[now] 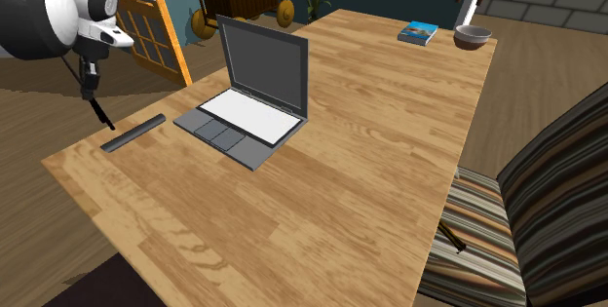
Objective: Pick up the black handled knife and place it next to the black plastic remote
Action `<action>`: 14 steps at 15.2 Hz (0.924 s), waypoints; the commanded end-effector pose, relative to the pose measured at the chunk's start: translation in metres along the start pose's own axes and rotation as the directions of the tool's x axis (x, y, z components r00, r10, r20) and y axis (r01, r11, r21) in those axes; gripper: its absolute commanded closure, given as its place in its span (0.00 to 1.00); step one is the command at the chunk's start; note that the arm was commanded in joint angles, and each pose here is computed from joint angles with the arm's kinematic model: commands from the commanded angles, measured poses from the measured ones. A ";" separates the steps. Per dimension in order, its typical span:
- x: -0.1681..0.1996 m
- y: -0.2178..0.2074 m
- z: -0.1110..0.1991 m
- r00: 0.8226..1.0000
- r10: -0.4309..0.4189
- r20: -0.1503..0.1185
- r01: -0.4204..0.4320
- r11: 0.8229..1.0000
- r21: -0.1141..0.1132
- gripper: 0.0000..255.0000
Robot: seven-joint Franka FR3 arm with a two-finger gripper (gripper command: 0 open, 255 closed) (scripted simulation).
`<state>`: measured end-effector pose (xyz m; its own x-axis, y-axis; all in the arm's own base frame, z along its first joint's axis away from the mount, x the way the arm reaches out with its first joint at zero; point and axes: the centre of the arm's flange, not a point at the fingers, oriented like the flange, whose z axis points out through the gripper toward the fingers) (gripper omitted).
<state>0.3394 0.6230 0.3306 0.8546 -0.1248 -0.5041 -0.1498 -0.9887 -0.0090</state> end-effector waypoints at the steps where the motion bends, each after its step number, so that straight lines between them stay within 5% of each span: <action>1: 0.001 0.000 0.003 1.000 0.000 0.000 0.000 1.000 0.001 1.00; 7: 0.001 0.000 0.003 1.000 0.000 0.000 0.000 1.000 0.000 1.00; 8: 0.001 0.000 0.003 1.000 0.000 0.000 0.000 1.000 0.000 0.00; 14: 0.001 0.000 -0.010 1.000 0.000 0.000 0.000 1.000 0.001 0.00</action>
<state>0.3419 0.6230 0.3325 0.8547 -0.1248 -0.5040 -0.1501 -0.9886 -0.0096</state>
